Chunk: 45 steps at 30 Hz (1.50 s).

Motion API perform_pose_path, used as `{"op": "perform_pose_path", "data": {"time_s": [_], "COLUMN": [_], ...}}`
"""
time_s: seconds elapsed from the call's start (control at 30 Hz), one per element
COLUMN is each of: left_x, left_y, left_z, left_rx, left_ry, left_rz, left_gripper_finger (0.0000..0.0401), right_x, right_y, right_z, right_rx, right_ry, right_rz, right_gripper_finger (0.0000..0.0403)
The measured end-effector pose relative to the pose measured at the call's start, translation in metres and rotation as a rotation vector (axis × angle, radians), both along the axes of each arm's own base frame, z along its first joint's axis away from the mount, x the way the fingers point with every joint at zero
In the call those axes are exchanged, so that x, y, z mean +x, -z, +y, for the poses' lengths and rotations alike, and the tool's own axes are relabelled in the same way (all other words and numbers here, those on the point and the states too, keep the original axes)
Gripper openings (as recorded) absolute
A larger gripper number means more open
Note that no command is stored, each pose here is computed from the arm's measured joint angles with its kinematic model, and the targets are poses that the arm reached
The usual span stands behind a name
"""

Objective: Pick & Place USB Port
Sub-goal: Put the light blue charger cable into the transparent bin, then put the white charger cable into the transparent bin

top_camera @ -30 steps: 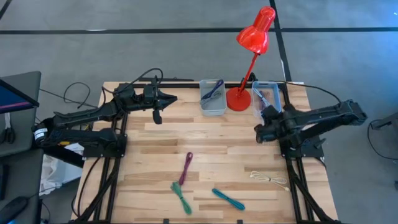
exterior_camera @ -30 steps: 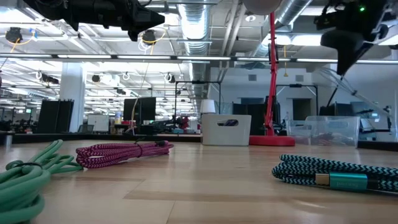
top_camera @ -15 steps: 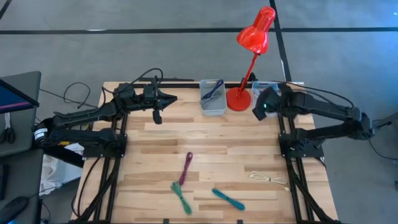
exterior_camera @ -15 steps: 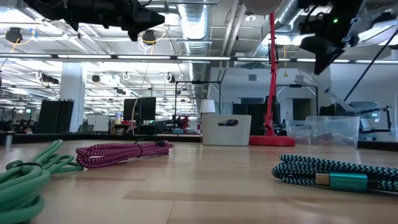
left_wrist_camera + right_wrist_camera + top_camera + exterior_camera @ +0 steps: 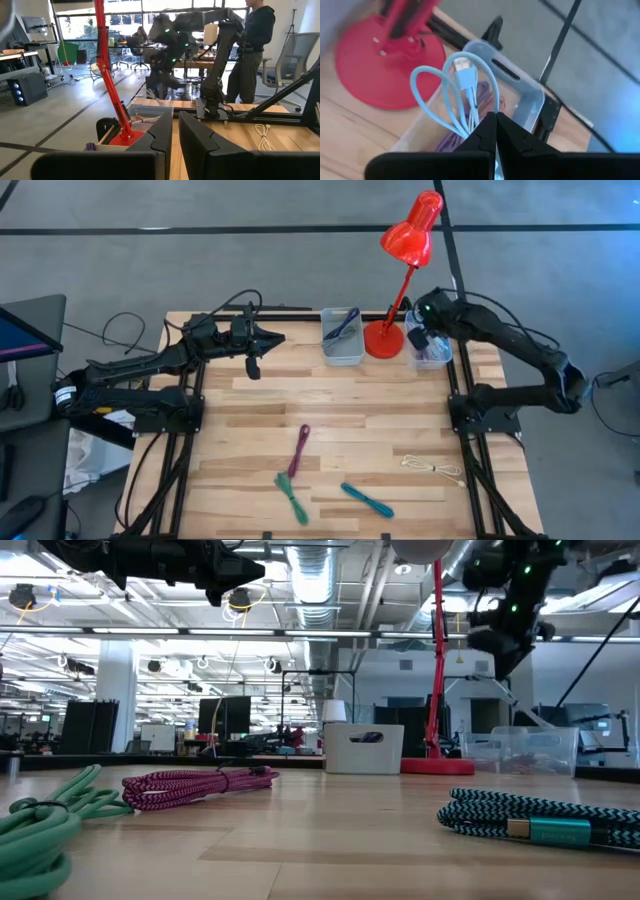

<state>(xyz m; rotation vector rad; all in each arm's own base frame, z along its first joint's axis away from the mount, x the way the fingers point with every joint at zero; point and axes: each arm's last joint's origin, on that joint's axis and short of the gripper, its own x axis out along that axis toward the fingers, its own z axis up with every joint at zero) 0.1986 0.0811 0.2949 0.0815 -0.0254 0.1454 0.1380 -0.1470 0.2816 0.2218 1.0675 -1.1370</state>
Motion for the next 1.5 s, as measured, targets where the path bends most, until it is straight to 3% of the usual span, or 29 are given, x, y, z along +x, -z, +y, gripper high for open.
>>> {"op": "perform_pose_path", "data": {"time_s": [0.67,1.17,1.5], "left_x": [0.0,0.0,0.0], "left_y": [0.0,0.0,0.0], "left_z": [0.0,0.0,0.0], "left_rx": [0.0,0.0,0.0], "left_ry": [0.0,0.0,0.0], "left_rz": [0.001,0.001,0.001], "left_gripper_finger": [0.0033,0.0033,0.0033], "right_x": [0.01,0.012,0.011], "right_y": [0.06,0.065,0.065], "right_z": [-0.064,-0.067,-0.067], "right_rx": [0.197,0.217,0.224], "right_ry": [0.028,0.013,0.011], "right_rz": [0.114,0.109,0.115], "right_gripper_finger": [0.0,0.0002,0.0054]}}
